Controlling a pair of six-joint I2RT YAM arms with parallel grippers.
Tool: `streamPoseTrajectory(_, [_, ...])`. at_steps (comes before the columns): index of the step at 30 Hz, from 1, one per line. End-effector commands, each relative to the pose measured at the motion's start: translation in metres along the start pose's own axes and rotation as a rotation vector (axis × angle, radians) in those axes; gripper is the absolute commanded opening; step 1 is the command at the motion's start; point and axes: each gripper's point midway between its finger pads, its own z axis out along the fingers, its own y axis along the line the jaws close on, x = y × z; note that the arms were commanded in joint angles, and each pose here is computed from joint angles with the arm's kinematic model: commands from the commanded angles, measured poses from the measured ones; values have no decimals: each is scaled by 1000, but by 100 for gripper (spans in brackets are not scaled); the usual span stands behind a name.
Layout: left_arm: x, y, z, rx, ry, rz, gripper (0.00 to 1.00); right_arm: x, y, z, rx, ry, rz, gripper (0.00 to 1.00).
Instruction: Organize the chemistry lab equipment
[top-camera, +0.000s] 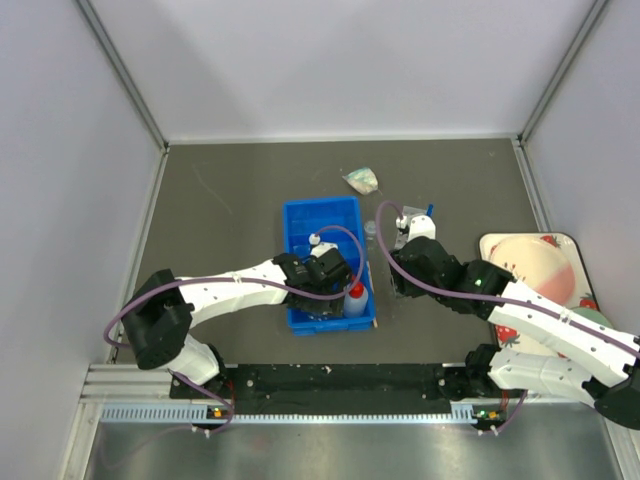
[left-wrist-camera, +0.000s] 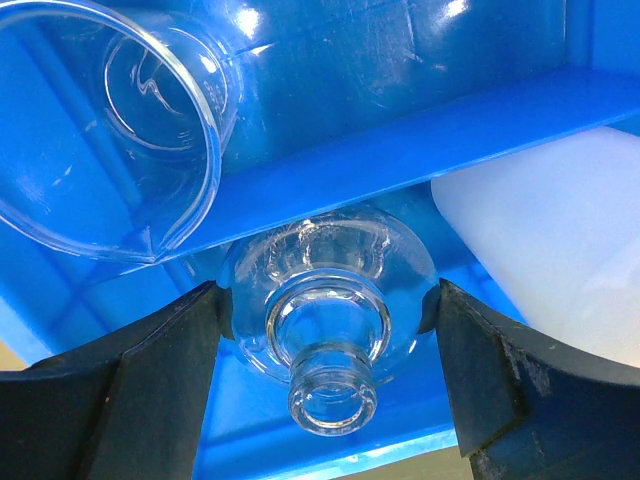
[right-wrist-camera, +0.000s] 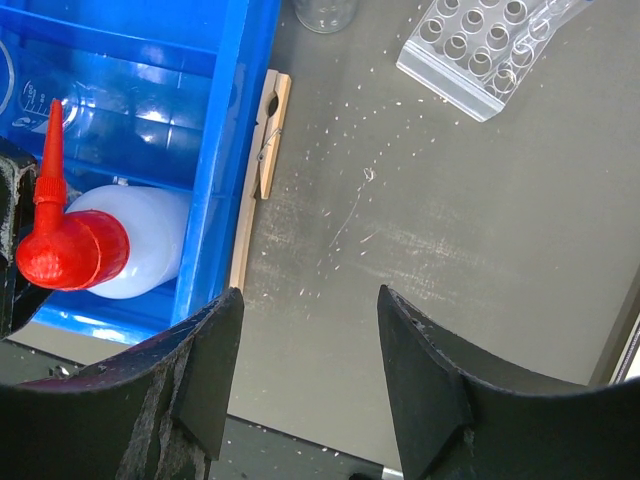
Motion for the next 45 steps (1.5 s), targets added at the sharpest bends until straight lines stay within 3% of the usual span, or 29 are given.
streamPoseTrajectory(1, [-13,-13,-4,28,-48,-10,63,-8,0,-4,-14,-39,27,57])
streamPoseTrajectory(15, [-11,-16,-7,49,-50,-8,81,-7,-2,-7,-18,-45,33,57])
streamPoseTrajectory(30, [-15,-15,-17,57,-69,6,91,-6,-1,-7,-23,-44,46,57])
streamPoseTrajectory(32, [-16,-16,-17,57,-69,7,98,-5,-1,-8,-23,-41,43,57])
streamPoseTrajectory(45, [-21,-16,-23,47,-76,6,95,-4,0,-6,-28,-38,45,57])
